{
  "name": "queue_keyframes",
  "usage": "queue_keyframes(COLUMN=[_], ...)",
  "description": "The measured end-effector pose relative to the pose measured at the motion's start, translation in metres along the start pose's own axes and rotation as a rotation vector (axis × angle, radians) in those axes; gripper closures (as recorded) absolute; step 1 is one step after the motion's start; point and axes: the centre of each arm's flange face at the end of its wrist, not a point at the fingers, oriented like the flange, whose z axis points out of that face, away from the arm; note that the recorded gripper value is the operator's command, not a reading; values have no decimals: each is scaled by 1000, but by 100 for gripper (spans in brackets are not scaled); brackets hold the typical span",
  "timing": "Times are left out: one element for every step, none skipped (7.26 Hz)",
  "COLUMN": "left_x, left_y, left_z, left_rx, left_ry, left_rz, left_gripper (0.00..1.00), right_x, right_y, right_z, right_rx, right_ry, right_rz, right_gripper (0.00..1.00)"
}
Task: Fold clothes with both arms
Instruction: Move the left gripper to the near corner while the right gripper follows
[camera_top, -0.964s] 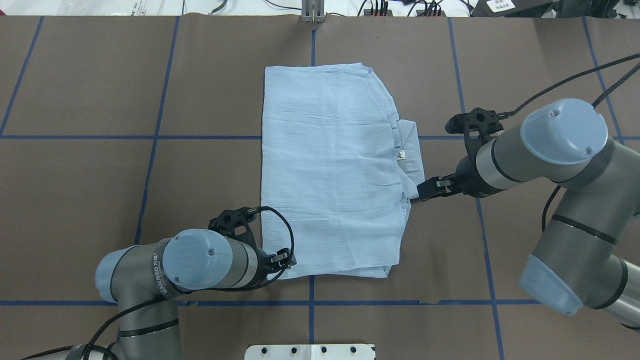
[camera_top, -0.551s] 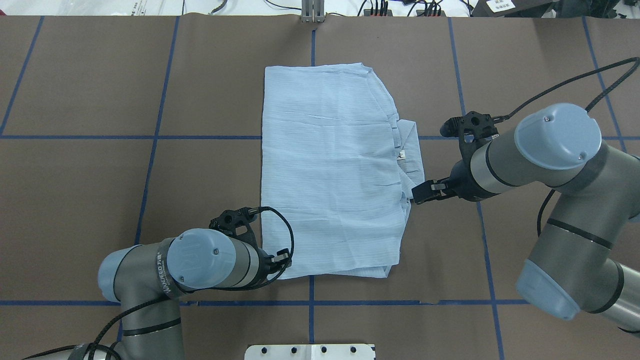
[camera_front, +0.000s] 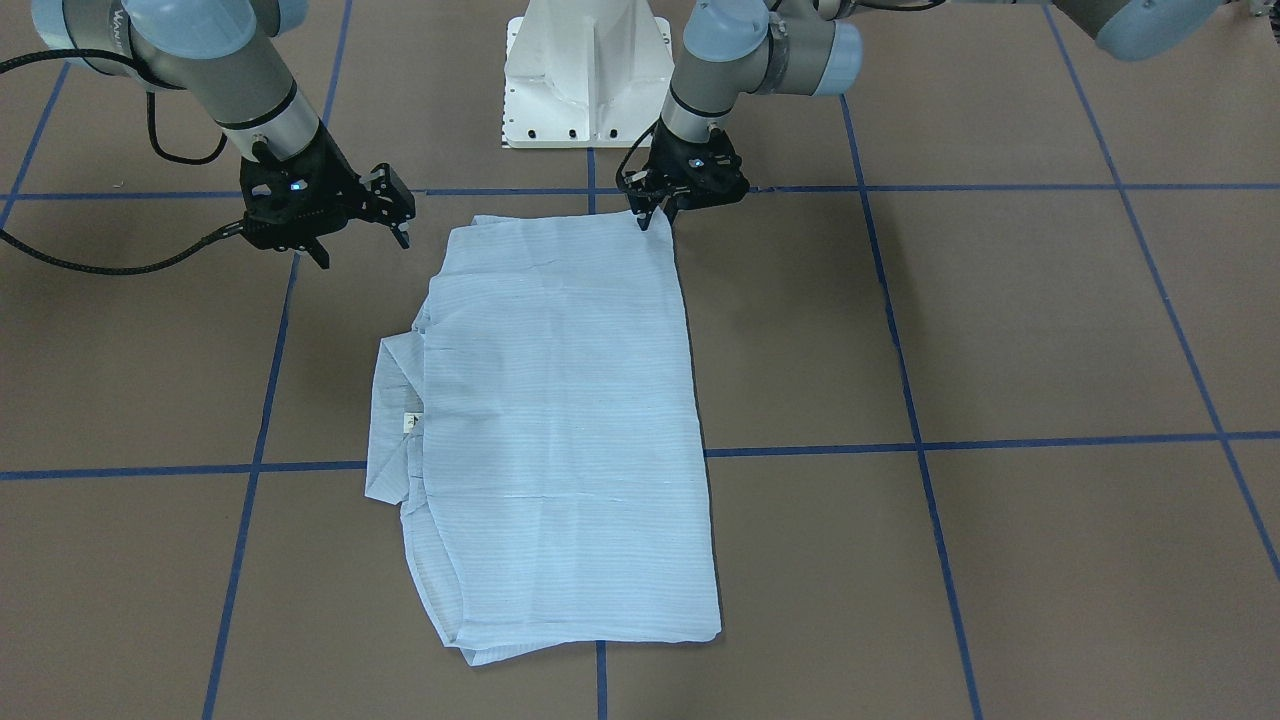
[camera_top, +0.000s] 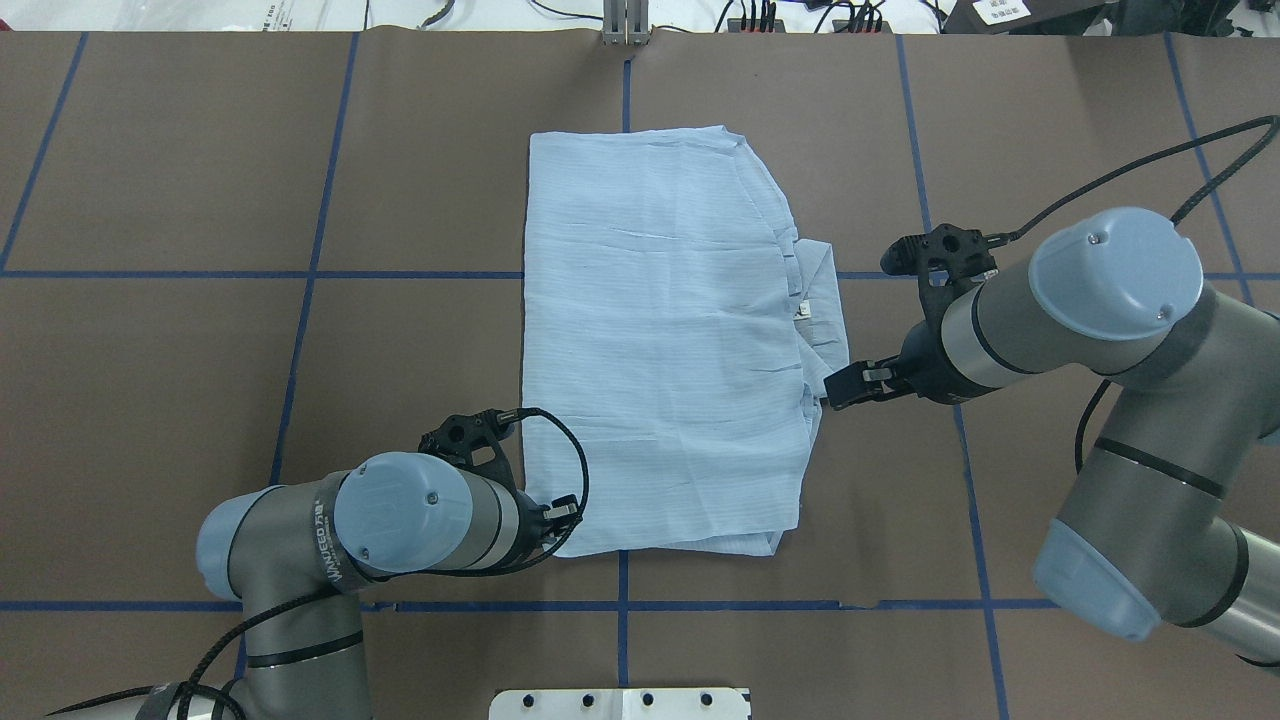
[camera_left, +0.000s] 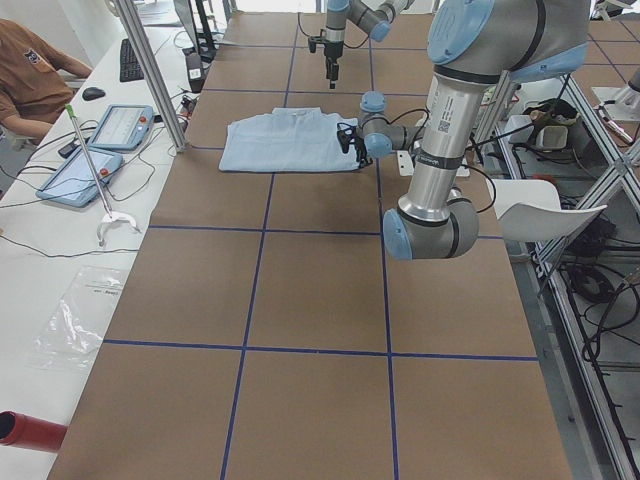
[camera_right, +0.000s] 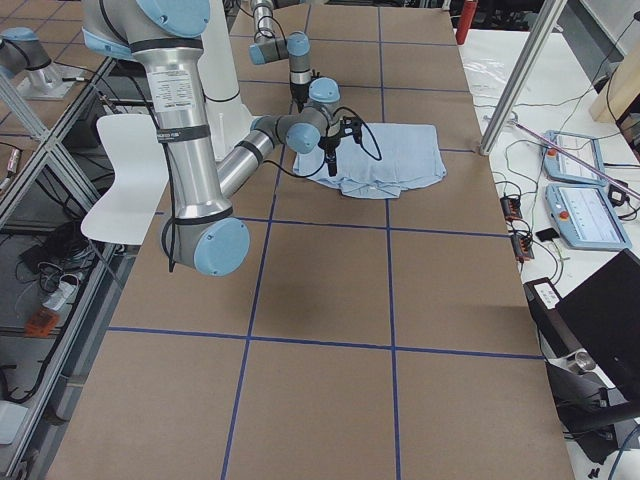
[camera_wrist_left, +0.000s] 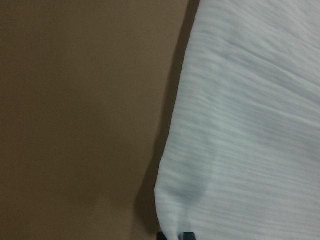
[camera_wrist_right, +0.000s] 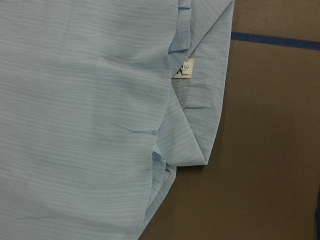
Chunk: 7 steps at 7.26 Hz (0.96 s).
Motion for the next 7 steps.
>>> queue_keyframes(left_x=[1, 2, 4, 7, 8, 9, 9], left_y=[-2, -5, -8, -11, -12, -13, -14], left_z=[-1, -5, -10, -15, -19, -21, -22], left_rx=[3, 6, 7, 7, 4, 1, 0], left_ry=[2, 8, 18, 27, 33, 35, 36], left_rz=[-2, -4, -7, -9, -10, -10, -11], left_gripper=[100, 100, 100, 100, 100, 100, 100], right_x=[0, -1, -5, -15, -31, -54, -74], right_y=[0, 1, 4, 13, 27, 46, 67], right_z=[0, 1, 3, 11, 22, 37, 50], right_rx=[-1, -3, -7, -11, -6, 4, 1], right_ry=[0, -2, -3, 0, 10, 20, 25], right_rz=[1, 7, 35, 95, 169, 252, 341], right_gripper=[0, 0, 0, 0, 0, 0, 0])
